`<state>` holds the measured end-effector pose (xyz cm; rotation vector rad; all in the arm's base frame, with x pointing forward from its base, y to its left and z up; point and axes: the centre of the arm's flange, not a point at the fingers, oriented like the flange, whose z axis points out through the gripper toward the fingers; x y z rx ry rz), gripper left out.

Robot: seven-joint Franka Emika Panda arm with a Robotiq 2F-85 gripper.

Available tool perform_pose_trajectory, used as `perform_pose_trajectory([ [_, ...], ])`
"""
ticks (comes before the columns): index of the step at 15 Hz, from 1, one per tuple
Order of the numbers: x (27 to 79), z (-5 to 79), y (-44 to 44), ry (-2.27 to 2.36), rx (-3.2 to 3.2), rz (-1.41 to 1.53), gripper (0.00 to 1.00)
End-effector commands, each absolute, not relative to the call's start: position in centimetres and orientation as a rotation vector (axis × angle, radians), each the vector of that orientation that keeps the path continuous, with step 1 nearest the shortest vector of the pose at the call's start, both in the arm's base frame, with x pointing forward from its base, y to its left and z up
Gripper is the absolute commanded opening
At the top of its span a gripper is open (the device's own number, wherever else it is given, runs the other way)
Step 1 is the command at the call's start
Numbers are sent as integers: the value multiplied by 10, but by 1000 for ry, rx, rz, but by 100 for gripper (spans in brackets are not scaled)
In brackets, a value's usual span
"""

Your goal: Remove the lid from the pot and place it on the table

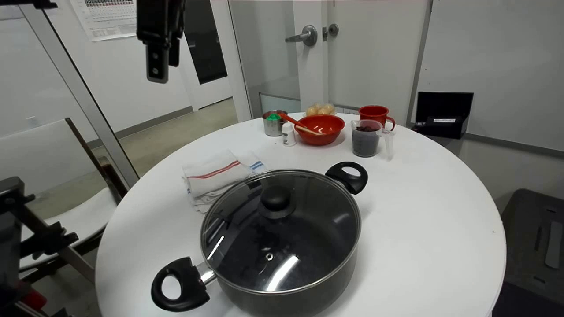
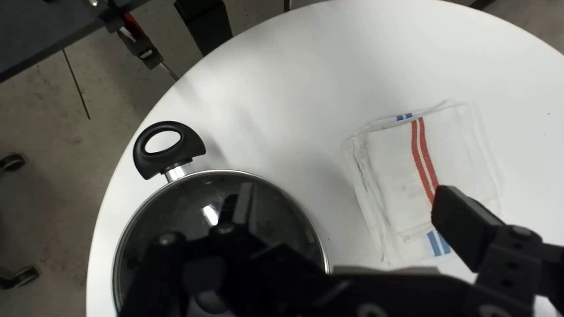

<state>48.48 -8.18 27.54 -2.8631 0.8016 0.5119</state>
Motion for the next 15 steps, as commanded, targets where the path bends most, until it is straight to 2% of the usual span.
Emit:
perform_pose_trajectory([
  [1, 506, 245, -103, 891, -2806, 557, 100],
  [15, 498, 141, -179, 1352, -2552, 645, 100],
])
